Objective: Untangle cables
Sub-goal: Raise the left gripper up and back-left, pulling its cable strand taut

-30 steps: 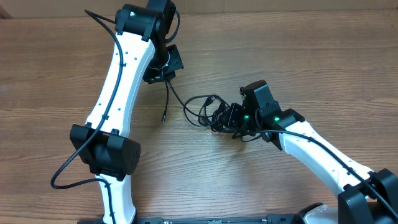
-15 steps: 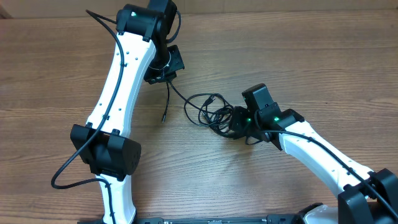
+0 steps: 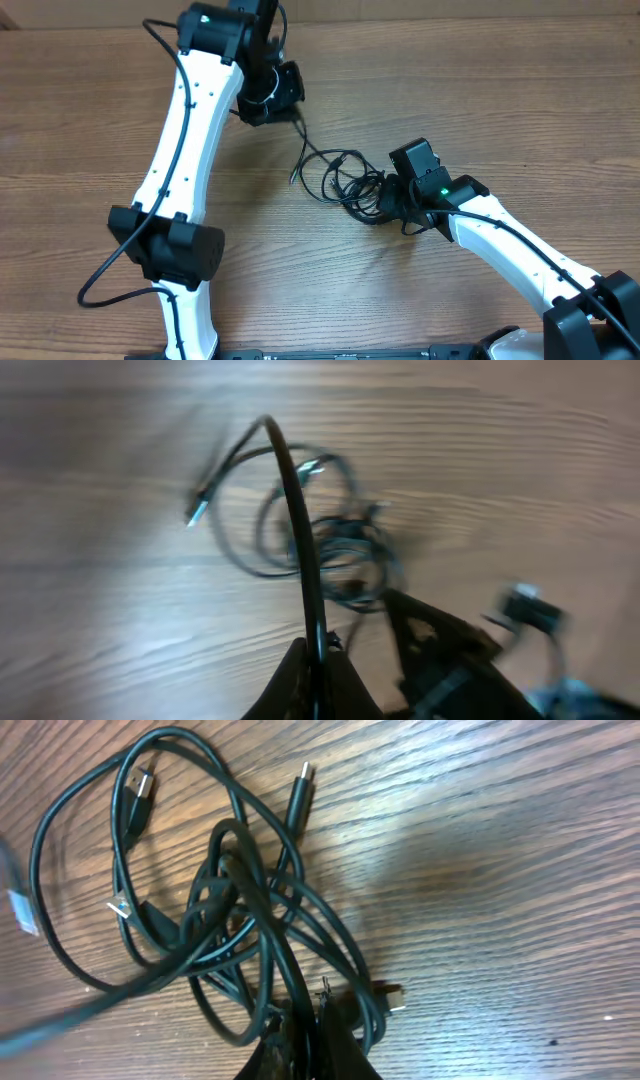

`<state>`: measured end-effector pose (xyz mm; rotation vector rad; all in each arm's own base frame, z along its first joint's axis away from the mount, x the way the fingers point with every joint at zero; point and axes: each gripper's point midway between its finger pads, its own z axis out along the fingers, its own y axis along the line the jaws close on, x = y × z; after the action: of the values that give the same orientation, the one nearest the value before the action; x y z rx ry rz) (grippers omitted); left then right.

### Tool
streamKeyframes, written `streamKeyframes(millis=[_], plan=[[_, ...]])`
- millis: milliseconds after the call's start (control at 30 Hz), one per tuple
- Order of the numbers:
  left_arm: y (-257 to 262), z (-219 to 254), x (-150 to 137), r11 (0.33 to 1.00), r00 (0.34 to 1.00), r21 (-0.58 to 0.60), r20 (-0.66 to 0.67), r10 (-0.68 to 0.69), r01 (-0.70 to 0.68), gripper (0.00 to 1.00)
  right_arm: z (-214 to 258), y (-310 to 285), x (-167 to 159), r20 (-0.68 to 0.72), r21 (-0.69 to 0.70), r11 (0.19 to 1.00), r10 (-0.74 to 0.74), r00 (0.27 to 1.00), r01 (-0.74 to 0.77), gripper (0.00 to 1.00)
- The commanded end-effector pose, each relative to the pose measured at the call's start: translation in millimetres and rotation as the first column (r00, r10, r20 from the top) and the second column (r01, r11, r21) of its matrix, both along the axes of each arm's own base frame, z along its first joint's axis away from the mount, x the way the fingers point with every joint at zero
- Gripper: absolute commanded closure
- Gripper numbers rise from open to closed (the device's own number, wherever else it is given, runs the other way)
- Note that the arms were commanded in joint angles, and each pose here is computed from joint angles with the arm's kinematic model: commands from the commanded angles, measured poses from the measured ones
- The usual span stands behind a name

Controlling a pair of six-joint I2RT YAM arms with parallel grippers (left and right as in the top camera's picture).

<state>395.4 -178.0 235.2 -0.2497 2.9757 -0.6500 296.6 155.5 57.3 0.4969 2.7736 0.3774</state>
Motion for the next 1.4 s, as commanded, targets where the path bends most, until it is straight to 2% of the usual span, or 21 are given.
streamKeyframes(millis=[0, 167, 333, 633, 867, 1133, 1367], plan=[[-8.5, 76.0, -15.0, 0.988, 0.975, -0.115, 0.208, -0.080, 0.106, 0.96, -1.3, -8.1, 2.6, 0.016, -0.049, 0.999, -0.018, 1.000, 0.018, 0.96], [0.3, 122.3, -32.3, 0.985, 0.943, -0.134, 0.328, -0.058, 0.107, 0.96, -1.3, -8.3, 2.6, 0.016, -0.050, 0.999, -0.018, 1.000, 0.019, 0.96], [22.1, 144.5, -50.0, 0.995, 0.928, -0.096, 0.371, 0.019, 0.018, 0.96, -1.4, -9.1, 2.9, 0.018, -0.054, 0.998, -0.020, 1.000, 0.021, 0.96], [25.3, 153.4, -68.6, 0.994, 0.929, -0.103, 0.370, 0.016, 0.024, 0.96, -1.5, -9.3, 2.8, 0.017, -0.055, 0.998, -0.020, 1.000, 0.021, 0.96], [15.0, 159.9, -75.2, 0.984, 0.931, -0.162, 0.365, -0.006, 0.069, 0.96, -2.2, -10.1, 1.2, 0.011, -0.059, 0.998, -0.019, 1.000, 0.020, 0.96], [9.9, 175.3, -80.8, 0.974, 0.907, -0.192, 0.420, -0.030, 0.121, 0.96, -3.8, -11.9, -2.3, -0.004, -0.068, 0.998, -0.017, 1.000, 0.016, 0.96], [20.4, 195.8, -89.1, 0.973, 0.874, -0.204, 0.485, 0.001, 0.112, 0.96, -3.8, -11.9, -2.3, -0.004, -0.068, 0.998, -0.016, 1.000, 0.016, 0.96]])
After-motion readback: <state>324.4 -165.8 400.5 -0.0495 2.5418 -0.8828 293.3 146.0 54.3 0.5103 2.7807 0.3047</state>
